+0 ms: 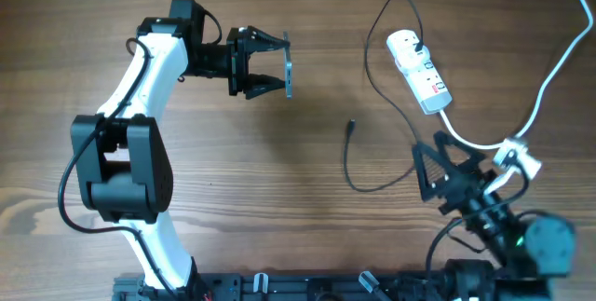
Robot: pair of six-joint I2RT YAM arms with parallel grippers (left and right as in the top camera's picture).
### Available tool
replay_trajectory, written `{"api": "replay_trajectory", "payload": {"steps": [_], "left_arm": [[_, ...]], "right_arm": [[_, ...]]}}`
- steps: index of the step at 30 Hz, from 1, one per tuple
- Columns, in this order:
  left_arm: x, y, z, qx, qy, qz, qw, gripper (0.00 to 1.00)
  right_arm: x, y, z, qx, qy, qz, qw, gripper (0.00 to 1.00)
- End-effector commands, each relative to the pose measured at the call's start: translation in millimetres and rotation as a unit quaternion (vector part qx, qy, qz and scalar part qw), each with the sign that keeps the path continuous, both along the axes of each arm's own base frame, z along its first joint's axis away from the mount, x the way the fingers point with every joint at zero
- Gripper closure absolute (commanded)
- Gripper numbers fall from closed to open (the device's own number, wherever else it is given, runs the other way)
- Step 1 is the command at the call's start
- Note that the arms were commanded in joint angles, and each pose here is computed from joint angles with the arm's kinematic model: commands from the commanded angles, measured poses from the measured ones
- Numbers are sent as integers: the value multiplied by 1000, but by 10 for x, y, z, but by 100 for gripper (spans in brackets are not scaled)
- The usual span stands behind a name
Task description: Plug charger to phone and switch on socket
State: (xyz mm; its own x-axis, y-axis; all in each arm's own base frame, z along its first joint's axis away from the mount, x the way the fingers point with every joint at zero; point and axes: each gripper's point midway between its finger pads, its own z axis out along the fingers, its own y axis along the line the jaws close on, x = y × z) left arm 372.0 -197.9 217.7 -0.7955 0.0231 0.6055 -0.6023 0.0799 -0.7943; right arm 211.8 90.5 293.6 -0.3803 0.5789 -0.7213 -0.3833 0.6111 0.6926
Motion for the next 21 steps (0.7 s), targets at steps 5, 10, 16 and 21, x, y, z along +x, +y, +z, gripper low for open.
{"api": "replay_trajectory", "payload": {"steps": [5,10,16,21], "left_arm": [[-29,19,278,-29,-21,0,999,33],[-29,19,278,-29,-21,0,999,33],[-29,19,278,-29,-21,0,999,33],[-29,19,278,-29,-21,0,999,33]], "right_arm": [[151,444,628,-26,22,186,982,0],[255,802,604,-43,28,256,965,1],[621,1112,145,-273,186,107,938,1],[802,1662,308,-377,171,48,909,1]]}}
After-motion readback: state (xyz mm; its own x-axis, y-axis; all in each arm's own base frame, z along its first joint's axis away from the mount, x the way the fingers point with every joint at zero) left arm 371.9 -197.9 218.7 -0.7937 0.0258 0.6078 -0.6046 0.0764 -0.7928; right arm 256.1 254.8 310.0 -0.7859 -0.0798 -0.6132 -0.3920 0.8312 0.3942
